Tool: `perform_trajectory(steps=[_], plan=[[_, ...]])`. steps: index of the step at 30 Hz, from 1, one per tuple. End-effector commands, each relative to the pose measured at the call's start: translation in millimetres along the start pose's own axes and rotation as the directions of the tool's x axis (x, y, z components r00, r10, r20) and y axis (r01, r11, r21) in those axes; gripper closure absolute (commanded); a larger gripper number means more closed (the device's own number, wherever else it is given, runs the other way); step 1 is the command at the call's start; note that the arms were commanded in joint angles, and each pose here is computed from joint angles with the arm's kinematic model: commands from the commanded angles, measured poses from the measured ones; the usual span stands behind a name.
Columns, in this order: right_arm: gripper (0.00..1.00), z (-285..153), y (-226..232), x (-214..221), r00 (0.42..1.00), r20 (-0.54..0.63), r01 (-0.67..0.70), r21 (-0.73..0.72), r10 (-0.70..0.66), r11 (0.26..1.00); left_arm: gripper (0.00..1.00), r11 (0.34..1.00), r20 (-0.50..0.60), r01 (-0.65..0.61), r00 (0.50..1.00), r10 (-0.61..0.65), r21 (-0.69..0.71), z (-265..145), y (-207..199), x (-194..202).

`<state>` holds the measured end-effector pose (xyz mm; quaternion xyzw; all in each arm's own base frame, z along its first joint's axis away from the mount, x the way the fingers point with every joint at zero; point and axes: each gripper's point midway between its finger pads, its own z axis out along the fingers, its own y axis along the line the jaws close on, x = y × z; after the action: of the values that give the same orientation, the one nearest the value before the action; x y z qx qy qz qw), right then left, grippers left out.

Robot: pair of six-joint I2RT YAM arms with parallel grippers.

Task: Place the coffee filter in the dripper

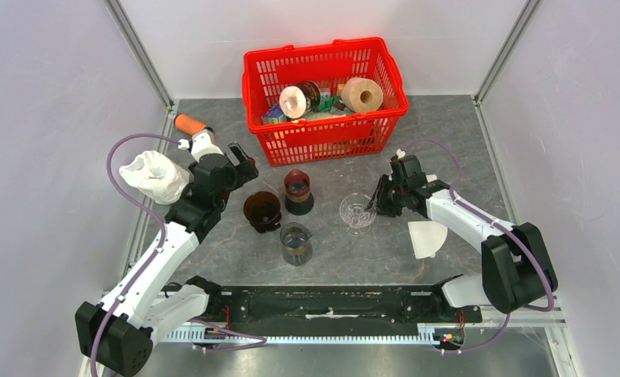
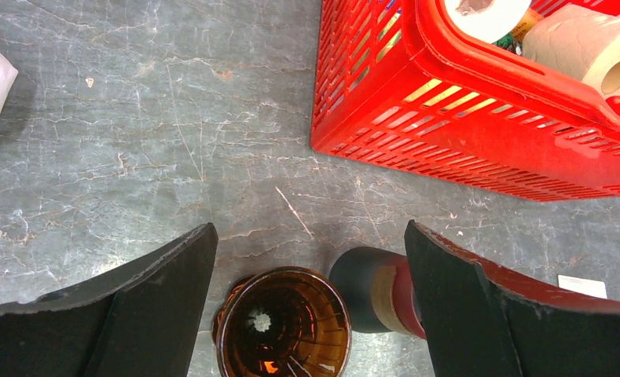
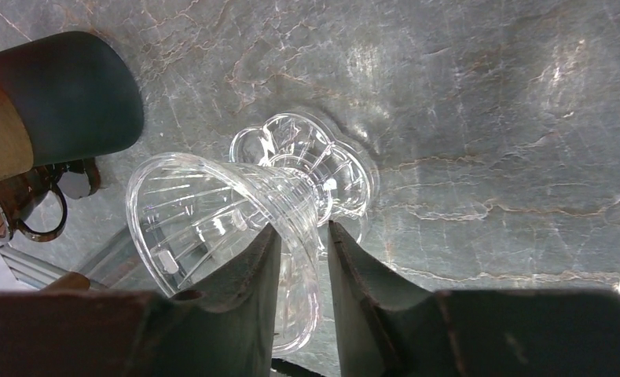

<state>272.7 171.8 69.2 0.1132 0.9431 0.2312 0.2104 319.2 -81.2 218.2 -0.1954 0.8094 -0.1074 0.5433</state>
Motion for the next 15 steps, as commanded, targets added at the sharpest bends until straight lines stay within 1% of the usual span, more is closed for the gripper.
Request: perform_trajectory(steps=[1,3,8,13,15], plan=[[0.68,0,11,-5,0.999,0.008,0.037,-0.038,-0.037,0.999,0.04,1.000,0.048,-0.004,0.999,0.005,-0.012,0,0,-15],[0.73,0,12,-3,0.999,0.000,0.053,-0.044,-0.053,0.998,0.04,1.000,0.045,-0.005,0.999,0.006,-0.018,0,1,-15],[0.81,-5,21,-2,0.996,-0.007,0.084,-0.085,-0.085,0.993,0.04,1.000,0.044,-0.001,0.999,0.002,-0.022,0,1,-15],[0.92,-22,32,-10,0.992,0.031,0.123,-0.118,-0.120,0.985,0.04,1.000,0.045,0.000,0.999,0.001,-0.018,0,0,-15],[0.94,-32,39,-14,0.990,0.051,0.140,-0.131,-0.134,0.982,0.04,1.000,0.039,-0.002,0.999,0.003,-0.015,0,0,-14]])
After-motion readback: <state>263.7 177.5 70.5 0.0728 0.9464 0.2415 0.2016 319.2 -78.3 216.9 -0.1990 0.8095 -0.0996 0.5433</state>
